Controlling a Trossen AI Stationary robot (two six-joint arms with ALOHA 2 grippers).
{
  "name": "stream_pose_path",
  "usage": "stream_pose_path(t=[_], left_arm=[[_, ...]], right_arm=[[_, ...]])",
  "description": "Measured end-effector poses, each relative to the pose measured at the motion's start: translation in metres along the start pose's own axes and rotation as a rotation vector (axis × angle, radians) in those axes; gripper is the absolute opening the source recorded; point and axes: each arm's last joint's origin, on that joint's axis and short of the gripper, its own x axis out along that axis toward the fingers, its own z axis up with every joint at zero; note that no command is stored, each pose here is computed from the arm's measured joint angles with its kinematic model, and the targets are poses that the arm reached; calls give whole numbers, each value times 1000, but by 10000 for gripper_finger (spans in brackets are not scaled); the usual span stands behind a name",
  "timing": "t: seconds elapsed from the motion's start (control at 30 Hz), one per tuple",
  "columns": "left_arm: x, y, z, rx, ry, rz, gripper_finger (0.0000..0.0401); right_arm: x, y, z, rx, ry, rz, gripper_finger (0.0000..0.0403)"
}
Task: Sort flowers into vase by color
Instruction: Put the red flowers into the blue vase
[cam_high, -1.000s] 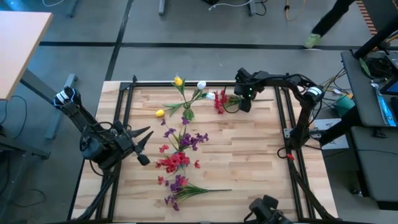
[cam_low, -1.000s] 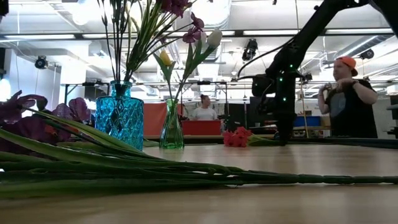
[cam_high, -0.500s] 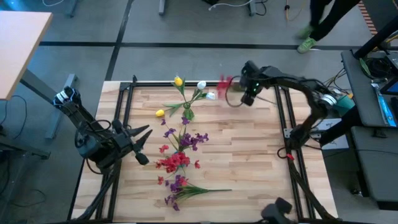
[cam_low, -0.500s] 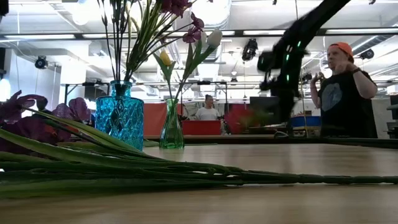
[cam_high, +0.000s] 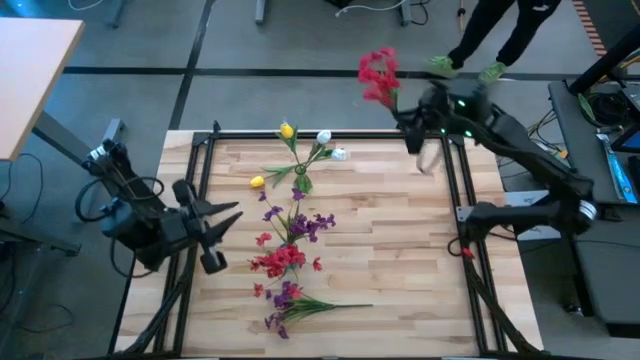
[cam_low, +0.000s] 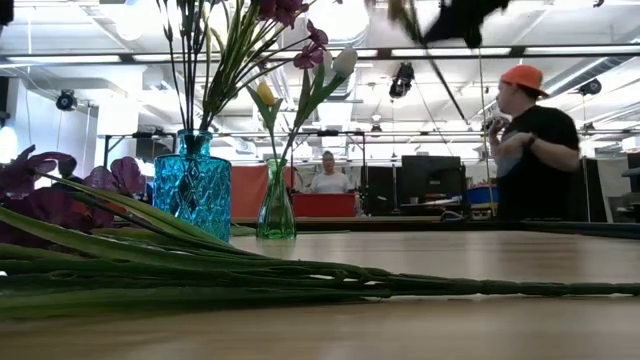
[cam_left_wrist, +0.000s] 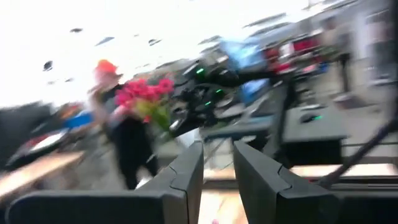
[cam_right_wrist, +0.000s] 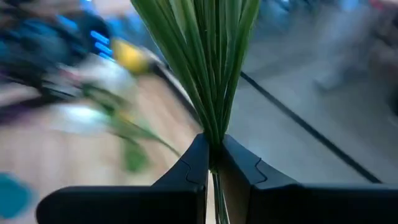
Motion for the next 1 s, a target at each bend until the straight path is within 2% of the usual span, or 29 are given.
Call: stream_pose_path(t=[0.1,0.17,0.3,0.5,0.7,1.0], left_arm=[[9,-4,9,0,-67,-137,74],[18,-8,12,-6,-75,-192,74],[43,-19,11,-1,-52,-157,74],[78,-39,13,42,-43,-139,75],[111,-56,20,102,-10,-176,96],[160,-60,23,118,35,-84,201]], right_arm=[[-19,31,9,-40,-101,133,18],[-29,51,15,-68,-169,227,18],[-41,87,21,-112,-263,410,18],[-49,127,28,-175,-282,555,18],[-39,157,39,-225,-275,617,18],[-24,182,50,-264,-259,661,18]])
